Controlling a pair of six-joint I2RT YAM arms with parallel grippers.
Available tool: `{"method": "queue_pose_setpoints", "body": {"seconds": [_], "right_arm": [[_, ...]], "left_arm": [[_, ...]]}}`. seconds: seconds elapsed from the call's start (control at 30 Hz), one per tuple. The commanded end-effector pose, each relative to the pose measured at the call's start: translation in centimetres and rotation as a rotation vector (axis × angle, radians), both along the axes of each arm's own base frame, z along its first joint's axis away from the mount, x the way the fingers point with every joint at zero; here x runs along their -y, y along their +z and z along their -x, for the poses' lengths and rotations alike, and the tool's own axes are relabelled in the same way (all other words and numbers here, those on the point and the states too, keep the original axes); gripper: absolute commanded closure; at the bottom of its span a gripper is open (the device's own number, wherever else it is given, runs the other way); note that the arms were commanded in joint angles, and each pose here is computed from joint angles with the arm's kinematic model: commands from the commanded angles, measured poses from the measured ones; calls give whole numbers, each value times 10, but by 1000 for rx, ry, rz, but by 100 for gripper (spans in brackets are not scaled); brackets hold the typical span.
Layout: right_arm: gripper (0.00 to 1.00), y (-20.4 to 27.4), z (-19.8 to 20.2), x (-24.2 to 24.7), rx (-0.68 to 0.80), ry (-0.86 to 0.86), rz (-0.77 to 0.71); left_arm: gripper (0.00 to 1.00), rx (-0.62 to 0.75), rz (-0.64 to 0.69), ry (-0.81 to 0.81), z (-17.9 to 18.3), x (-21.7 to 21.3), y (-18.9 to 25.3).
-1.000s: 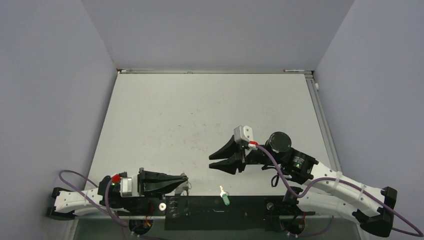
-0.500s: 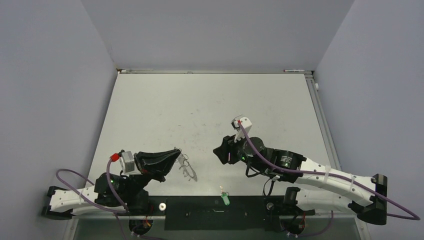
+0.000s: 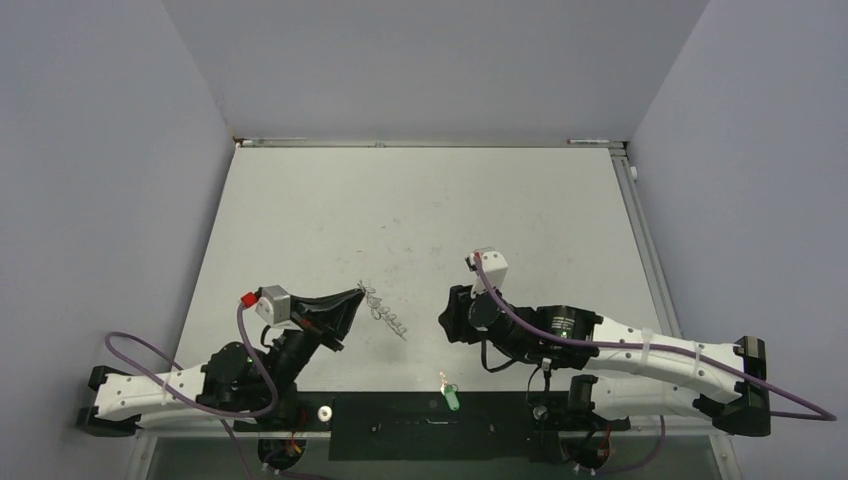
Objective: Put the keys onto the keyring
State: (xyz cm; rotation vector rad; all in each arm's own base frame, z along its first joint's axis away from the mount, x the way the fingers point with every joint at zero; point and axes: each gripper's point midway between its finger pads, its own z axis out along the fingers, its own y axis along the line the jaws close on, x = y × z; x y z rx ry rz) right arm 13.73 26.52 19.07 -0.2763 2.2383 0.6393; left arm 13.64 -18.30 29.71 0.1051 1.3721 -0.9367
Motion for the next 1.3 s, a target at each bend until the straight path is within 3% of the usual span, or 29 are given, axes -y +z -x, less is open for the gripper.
{"method": "queue_pose_setpoints", "body": {"seconds": [0.0,0.37,0.73,0.93,1.27], "right_arm": [[57,7,0,-3,12,-34,16],[61,-29,22,-15,-21,38,137],[64,-103,79,-17,-132,62,301],[63,-138,88,0,-105,136,418],[57,-136,86,10,-141,323,173]], "left_arm": [[100,-53,60,62,-8,-8,20],[100,-37,-9,106,-13,-3,12],[100,-37,-110,177,-20,-8,-8],[100,-28,-130,154,-18,-6,-11],[100,-16,-140,114,-14,-3,-9]]}}
